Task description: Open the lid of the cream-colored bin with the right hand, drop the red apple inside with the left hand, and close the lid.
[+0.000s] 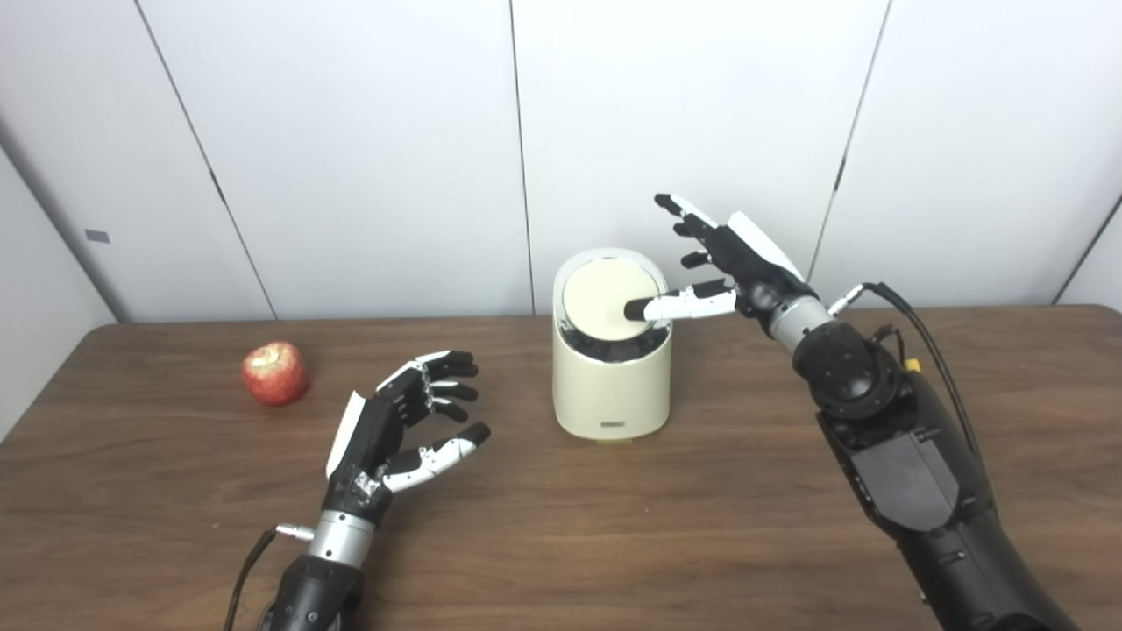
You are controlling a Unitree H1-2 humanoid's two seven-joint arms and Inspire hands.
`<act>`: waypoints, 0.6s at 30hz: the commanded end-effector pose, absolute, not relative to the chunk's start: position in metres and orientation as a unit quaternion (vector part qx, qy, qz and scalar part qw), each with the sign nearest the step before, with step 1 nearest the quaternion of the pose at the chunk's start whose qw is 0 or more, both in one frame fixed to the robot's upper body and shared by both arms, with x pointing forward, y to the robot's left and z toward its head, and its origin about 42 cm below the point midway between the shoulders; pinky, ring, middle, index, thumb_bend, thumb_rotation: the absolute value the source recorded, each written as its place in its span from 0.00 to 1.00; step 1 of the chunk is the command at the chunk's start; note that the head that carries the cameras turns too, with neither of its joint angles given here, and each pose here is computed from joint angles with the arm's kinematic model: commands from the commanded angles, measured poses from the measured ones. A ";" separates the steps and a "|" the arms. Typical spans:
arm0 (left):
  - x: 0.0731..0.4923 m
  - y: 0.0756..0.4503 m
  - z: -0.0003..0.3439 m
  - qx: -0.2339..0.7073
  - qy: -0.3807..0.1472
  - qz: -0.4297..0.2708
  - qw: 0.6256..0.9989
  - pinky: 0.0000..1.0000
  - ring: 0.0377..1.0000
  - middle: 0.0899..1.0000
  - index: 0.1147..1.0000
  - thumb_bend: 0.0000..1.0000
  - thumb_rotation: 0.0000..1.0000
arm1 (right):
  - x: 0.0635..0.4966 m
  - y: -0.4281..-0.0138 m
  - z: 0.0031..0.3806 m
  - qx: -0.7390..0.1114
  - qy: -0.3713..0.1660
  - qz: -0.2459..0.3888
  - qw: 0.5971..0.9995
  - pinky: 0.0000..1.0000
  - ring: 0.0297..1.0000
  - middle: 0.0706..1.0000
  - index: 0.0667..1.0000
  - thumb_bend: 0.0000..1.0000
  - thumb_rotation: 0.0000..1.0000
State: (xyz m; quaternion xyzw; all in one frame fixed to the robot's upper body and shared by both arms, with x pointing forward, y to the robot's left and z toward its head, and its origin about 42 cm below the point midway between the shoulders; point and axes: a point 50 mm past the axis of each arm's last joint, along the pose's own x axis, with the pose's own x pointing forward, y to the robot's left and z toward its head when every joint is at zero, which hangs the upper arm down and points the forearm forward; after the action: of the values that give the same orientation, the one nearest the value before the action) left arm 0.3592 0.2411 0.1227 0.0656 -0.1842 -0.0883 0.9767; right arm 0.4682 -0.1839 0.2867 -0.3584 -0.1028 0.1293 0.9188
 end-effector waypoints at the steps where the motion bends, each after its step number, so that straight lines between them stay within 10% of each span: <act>1: 0.343 0.233 0.091 0.052 -0.141 -0.084 0.985 0.55 0.63 0.71 0.73 0.63 0.08 | 0.475 -0.176 0.319 -0.366 -0.142 0.132 0.910 0.88 0.99 1.00 0.99 0.78 0.39; 18: 0.342 0.231 0.092 0.055 -0.143 -0.086 0.984 0.55 0.63 0.71 0.73 0.62 0.07 | 0.486 -0.153 0.316 -0.418 -0.143 0.131 0.887 0.91 0.96 0.97 0.97 0.86 0.47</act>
State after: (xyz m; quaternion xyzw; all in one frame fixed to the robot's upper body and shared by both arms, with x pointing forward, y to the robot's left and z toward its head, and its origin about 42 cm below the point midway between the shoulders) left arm 0.3594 0.2400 0.1228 0.0674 -0.1845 -0.0900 0.9764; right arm 0.4795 -0.1611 0.2788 -0.4116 -0.0852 0.1492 0.8950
